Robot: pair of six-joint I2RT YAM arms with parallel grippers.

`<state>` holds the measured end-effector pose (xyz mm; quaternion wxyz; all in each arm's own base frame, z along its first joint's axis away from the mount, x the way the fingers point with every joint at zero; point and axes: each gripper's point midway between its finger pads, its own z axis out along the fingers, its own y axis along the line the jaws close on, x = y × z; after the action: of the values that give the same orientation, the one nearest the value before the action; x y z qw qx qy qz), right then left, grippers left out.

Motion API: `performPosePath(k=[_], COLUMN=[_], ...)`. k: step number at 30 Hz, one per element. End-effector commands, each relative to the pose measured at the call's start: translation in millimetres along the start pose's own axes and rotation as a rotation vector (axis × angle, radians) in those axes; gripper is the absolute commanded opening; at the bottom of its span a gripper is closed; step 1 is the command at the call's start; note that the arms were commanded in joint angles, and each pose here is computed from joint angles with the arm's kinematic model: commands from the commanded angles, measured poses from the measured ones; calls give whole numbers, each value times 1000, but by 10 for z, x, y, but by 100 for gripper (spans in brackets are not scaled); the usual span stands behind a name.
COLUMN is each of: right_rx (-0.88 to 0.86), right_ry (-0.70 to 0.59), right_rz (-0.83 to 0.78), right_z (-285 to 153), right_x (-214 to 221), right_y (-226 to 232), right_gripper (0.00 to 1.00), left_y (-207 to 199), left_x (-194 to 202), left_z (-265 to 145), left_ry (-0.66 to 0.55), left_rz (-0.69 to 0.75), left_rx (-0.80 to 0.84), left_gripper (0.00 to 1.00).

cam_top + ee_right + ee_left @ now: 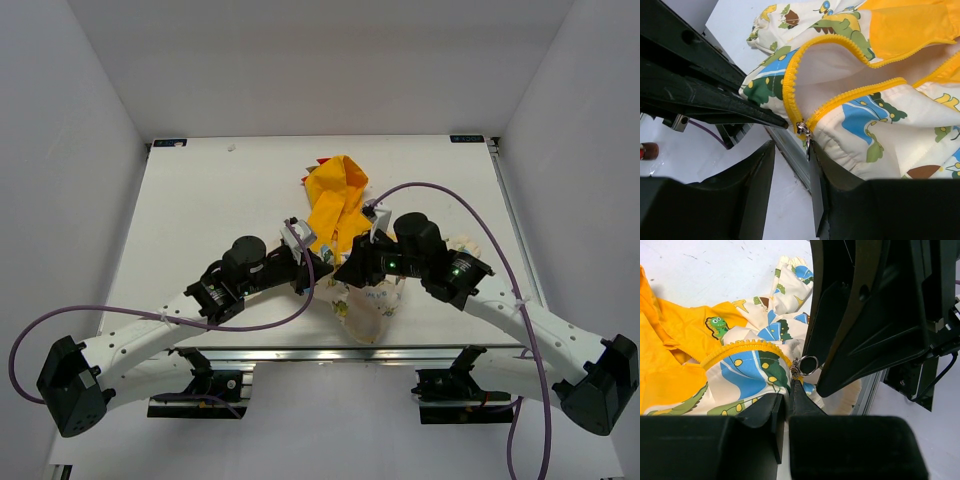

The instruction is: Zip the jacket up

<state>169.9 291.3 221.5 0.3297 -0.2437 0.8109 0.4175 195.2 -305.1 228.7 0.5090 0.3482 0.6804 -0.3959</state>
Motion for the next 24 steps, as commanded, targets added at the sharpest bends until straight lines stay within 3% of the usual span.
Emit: performPosePath(k=[1,6,13,24], right_rx=[32,35,56,101], right_ry=[-42,-51,-75,-60], right_rz=[-1,-1,-24,-227], right_z=[3,6,7,-138], right_x=[-104,-112,-178,-355], right_y=[-46,-58,-88,-106], right_gripper=[40,30,0,0], left_y=[-94,-100,-89,12], left_x=[-383,-379,-367,-97], left_z=[-73,-75,-69,-63], left_ry=[-107,-108,-99,22], left_rz=[27,27,23,-68], left_rx=[21,24,18,-48], left_gripper=[0,0,0,0])
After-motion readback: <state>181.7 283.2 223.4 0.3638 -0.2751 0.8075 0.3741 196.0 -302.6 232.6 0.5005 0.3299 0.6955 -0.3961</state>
